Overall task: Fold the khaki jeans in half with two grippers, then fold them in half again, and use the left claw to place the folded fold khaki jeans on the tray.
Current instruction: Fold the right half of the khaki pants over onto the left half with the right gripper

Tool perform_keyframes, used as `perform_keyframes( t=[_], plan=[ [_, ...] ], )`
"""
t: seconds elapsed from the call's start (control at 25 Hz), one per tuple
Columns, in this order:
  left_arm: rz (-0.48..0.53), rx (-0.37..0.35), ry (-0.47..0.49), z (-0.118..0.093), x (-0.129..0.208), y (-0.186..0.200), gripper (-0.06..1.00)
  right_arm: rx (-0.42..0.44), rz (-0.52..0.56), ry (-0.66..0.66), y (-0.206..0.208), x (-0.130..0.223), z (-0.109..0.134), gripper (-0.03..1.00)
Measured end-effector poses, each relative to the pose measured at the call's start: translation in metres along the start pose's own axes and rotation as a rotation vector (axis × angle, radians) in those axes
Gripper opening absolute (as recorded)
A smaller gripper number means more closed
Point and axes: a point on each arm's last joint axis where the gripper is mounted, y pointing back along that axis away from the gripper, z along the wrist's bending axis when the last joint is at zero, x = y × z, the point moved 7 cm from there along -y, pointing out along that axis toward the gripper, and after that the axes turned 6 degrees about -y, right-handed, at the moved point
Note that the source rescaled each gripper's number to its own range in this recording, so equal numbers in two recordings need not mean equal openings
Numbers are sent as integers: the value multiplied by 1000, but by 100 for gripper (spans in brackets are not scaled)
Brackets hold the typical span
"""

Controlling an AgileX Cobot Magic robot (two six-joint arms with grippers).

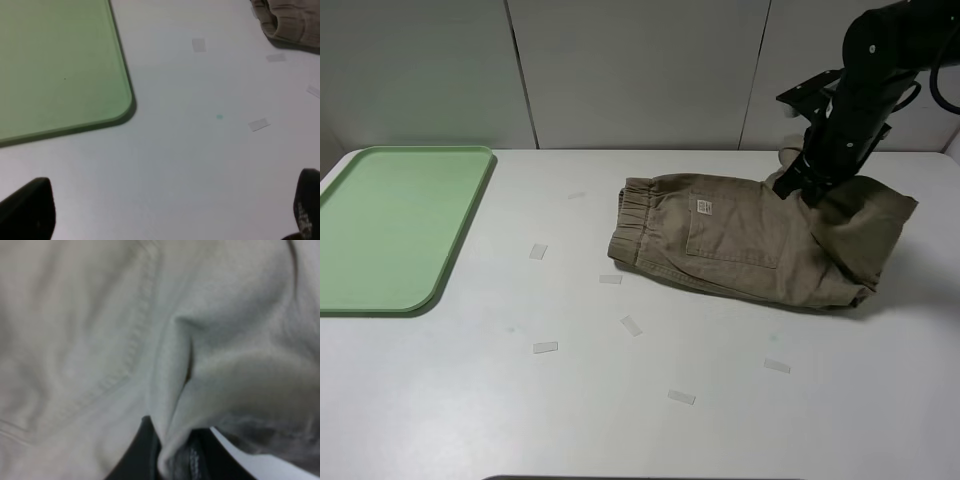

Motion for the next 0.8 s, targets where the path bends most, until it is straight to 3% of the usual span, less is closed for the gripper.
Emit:
perform_keyframes(
  t=[0.24, 0.4, 0.8],
  plan=[
    [0, -72, -27, 12, 0, 1, 99, -54, -108, -36, 16, -30, 35, 11],
    [1, -111, -42, 18, 0, 1, 99, -77, -120, -34, 18, -33, 48, 11],
    [2, -120, -45, 19, 0, 1, 98, -107, -122, -9, 22, -34, 78, 11]
  ],
)
